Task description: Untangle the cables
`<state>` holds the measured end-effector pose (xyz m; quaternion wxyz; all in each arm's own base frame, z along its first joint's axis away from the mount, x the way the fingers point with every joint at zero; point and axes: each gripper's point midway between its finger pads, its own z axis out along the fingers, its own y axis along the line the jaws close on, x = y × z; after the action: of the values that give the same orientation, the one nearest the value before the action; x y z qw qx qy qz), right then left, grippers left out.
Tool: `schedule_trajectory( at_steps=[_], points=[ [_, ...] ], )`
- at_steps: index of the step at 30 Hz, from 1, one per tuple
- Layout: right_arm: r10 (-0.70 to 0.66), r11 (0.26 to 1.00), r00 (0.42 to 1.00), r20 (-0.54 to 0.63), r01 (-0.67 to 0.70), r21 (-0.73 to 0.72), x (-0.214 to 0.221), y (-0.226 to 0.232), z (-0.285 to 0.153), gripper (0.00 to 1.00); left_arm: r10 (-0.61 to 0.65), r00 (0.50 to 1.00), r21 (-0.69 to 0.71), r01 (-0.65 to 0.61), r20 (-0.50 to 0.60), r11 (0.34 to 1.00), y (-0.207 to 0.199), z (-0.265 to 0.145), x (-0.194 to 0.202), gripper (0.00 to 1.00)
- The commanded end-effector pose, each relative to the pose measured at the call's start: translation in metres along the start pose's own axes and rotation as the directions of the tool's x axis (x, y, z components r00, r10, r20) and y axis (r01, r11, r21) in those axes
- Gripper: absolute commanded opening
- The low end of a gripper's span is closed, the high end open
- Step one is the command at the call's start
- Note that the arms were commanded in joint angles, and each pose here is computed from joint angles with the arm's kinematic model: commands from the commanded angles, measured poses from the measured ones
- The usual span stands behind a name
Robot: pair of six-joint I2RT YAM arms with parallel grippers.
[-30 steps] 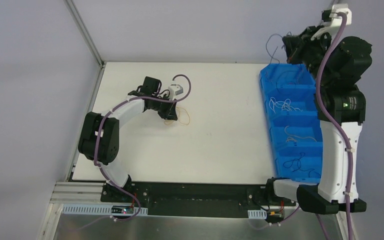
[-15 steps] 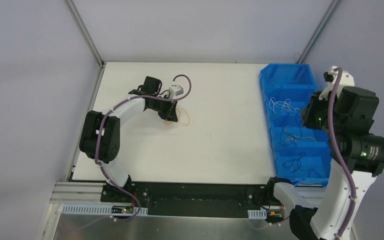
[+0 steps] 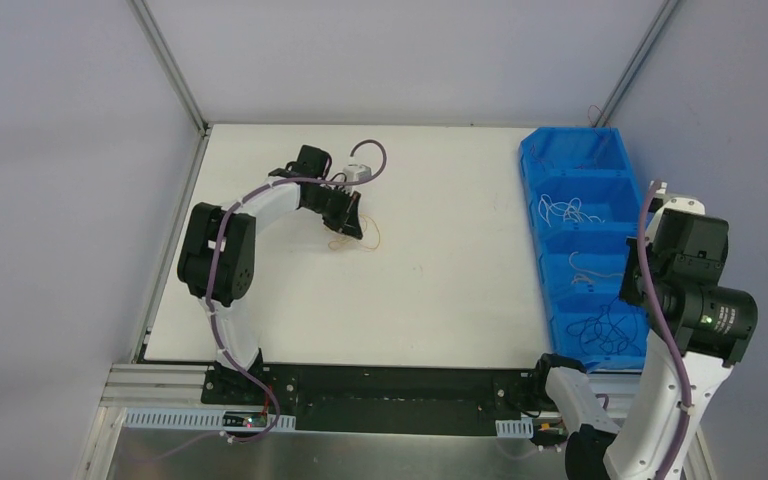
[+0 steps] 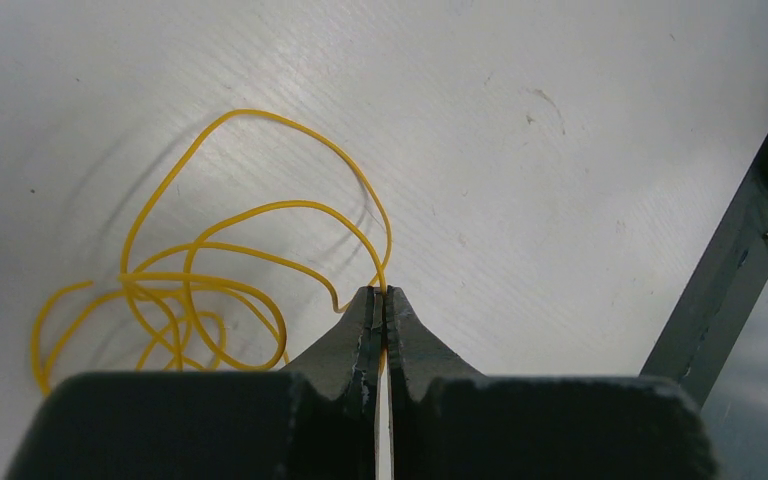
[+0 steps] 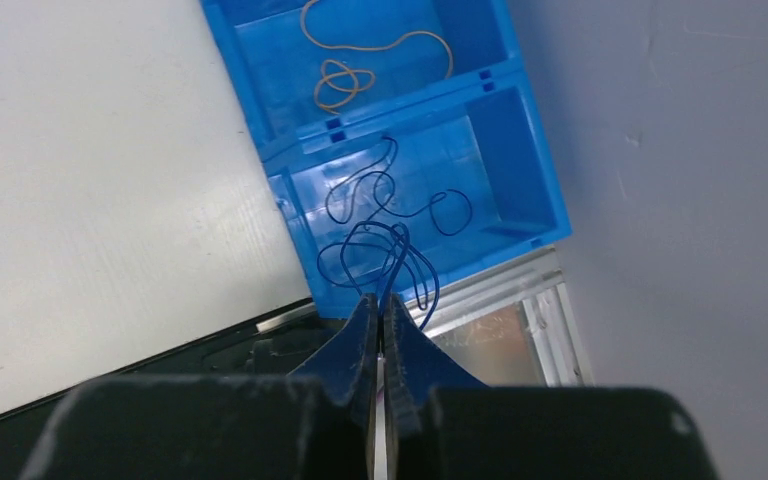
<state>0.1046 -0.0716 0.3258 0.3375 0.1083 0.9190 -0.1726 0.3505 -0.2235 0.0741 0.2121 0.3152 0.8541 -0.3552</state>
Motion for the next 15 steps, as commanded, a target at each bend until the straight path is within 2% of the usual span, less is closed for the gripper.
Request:
schedule_trajectory(
  at_steps=[1, 10, 15],
  points=[
    [-0.073, 0.991, 0.995, -0.062, 0.079, 0.107, 0.003, -0.017, 0.017, 0.00, -0.010, 1.000, 0.025, 0.009, 0.026, 1.000, -0.006, -0.011, -0.021, 0.00],
    [-0.162, 0.977, 0.980, -0.112, 0.175, 0.121, 0.006, -0.022, 0.051, 0.00, 0.023, 0.999, 0.017, -0.022, -0.041, 1.000, -0.015, -0.029, -0.014, 0.00],
    [-0.121, 0.985, 0.983, -0.139, 0.136, 0.106, 0.002, -0.038, 0.064, 0.00, 0.037, 0.996, 0.024, -0.035, -0.082, 0.999, -0.017, -0.033, -0.012, 0.00]
  ],
)
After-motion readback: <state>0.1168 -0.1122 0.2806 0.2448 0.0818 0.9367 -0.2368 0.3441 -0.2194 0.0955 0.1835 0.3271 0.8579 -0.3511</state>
